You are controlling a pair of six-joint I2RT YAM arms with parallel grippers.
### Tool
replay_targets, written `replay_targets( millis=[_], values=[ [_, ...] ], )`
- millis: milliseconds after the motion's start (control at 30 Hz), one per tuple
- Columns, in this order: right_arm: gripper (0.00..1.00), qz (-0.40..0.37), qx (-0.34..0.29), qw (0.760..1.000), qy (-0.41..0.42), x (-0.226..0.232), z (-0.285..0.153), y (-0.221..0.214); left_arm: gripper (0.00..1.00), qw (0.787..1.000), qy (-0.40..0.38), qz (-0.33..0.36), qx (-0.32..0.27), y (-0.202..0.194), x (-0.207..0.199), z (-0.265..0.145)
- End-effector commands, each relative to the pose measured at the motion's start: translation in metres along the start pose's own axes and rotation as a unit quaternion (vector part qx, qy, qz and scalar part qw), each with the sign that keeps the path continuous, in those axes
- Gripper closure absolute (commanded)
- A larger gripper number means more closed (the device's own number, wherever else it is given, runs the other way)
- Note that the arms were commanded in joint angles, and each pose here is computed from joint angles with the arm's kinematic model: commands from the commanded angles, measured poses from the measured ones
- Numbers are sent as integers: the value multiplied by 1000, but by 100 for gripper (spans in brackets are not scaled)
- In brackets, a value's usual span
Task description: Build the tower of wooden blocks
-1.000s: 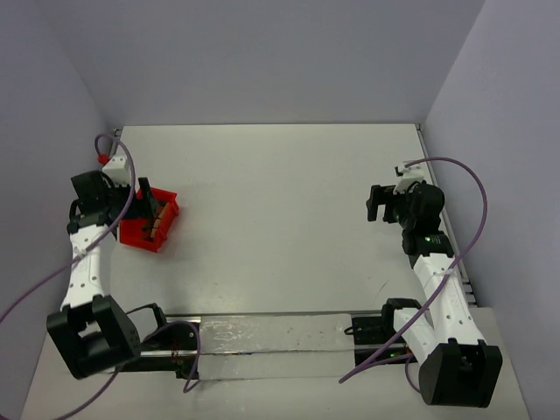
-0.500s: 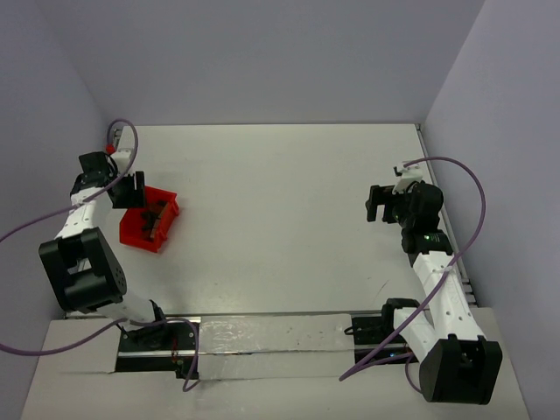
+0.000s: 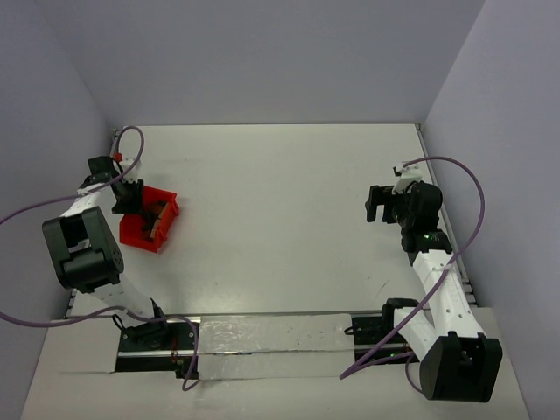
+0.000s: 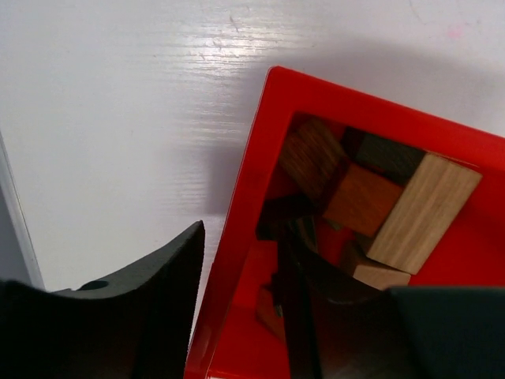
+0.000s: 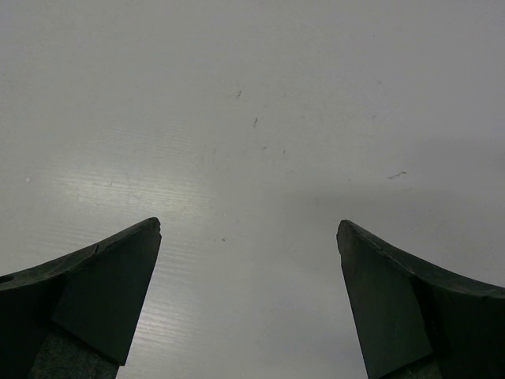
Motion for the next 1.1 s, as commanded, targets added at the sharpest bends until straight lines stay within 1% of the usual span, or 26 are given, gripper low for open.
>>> replay_targets(
  millis=[0,133,200,267,300,333,500,633,733,800,833,1000,1067],
  values=[
    [0,-7,-15,1000,6,2,2,8,55,999,15,1,-35,21,14,3],
    [0,-7,-15,1000,3,2,2,8,69,999,14,0,-35,22,15,8],
    [0,-7,-15,1000,4,2,1,7,79,999,14,0,-35,23,16,9],
    [0,-6,-16,1000,4,2,1,8,87,999,15,-2,-34,24,17,9],
    [0,-6,-16,1000,3,2,1,8,92,999,17,-2,-34,24,18,9],
    [0,-6,-16,1000,3,2,1,8,100,999,19,-2,-35,25,19,8],
    [0,-8,-21,1000,2,2,0,10,100,999,19,-4,-45,31,18,-3],
    [0,-8,-23,1000,3,2,-1,10,100,997,27,-5,-68,48,15,-30],
    [0,-8,-27,1000,4,3,-2,12,100,995,65,23,-73,62,4,-49],
    [0,-8,-28,1000,5,3,-2,13,100,993,77,46,-80,72,-10,-58],
    [0,-8,-28,1000,5,3,-3,13,100,990,114,53,-69,75,-11,-64],
    [0,-10,-29,1000,5,3,-4,13,100,978,184,89,-50,91,-35,-79],
    [0,-11,-30,999,4,3,-4,13,100,970,210,118,-42,97,-54,-83]
  ],
)
Point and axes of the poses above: each gripper's point midway between its finger pads, its own z axis out along the fingers, its own x axis along the line the jaws close on, y = z × x, the point moved 4 cm from there along -z, back along the fingers, and after that the axes turned 8 degrees about z, right-handed, at the moved point
